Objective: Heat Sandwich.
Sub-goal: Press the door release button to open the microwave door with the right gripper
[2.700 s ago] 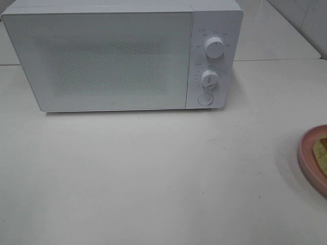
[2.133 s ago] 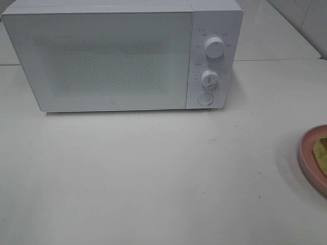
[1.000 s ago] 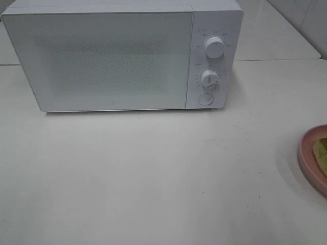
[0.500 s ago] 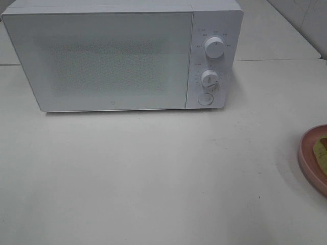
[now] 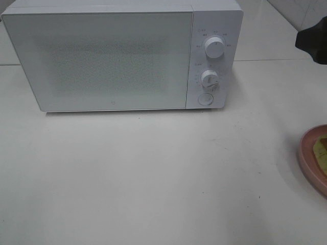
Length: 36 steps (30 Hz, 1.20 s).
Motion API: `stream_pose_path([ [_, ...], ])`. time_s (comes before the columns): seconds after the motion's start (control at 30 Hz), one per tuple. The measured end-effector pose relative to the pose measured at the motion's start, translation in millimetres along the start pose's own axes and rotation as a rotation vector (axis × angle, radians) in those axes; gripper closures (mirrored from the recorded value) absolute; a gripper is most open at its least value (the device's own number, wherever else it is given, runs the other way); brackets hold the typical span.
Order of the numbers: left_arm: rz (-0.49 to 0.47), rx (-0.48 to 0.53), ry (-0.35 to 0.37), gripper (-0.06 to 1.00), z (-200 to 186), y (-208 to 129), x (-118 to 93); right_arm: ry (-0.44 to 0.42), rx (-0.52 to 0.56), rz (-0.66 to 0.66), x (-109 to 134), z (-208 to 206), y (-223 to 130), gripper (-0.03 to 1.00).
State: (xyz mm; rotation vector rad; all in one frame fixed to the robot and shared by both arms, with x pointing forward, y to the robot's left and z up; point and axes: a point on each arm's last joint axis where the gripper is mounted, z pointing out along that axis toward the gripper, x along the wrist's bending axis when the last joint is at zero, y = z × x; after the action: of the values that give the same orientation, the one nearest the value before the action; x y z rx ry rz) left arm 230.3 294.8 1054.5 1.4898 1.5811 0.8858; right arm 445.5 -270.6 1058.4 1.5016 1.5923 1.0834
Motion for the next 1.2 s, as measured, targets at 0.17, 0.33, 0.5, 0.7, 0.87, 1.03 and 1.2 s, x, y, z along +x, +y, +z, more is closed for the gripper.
stream_pose_path([
  [0.17, 0.000, 0.000, 0.000, -0.02, 0, 0, 0, 0.022, -0.061, 0.000, 2, 14, -3, 0.21],
  [0.33, 0.000, 0.000, 0.000, -0.02, 0, 0, 0, 0.036, -0.109, 0.038, 1, 20, -18, 0.21],
  [0.5, 0.000, 0.000, 0.000, -0.02, 0, 0, 0, 0.000, -0.129, 0.091, -4, 21, -35, 0.21],
  [0.7, 0.000, 0.000, 0.000, -0.02, 0, 0, 0, -0.031, -0.137, 0.108, -6, 20, -47, 0.21],
  [0.87, 0.000, 0.000, 0.000, -0.02, 0, 0, 0, 0.027, -0.162, 0.019, 12, 17, -52, 0.21],
  [1.03, 0.000, 0.000, 0.000, -0.02, 0, 0, 0, 0.050, -0.208, -0.022, 26, 16, -53, 0.21],
  [1.2, 0.000, 0.000, 0.000, -0.02, 0, 0, 0, 0.048, -0.200, -0.041, 40, 25, -60, 0.21],
])
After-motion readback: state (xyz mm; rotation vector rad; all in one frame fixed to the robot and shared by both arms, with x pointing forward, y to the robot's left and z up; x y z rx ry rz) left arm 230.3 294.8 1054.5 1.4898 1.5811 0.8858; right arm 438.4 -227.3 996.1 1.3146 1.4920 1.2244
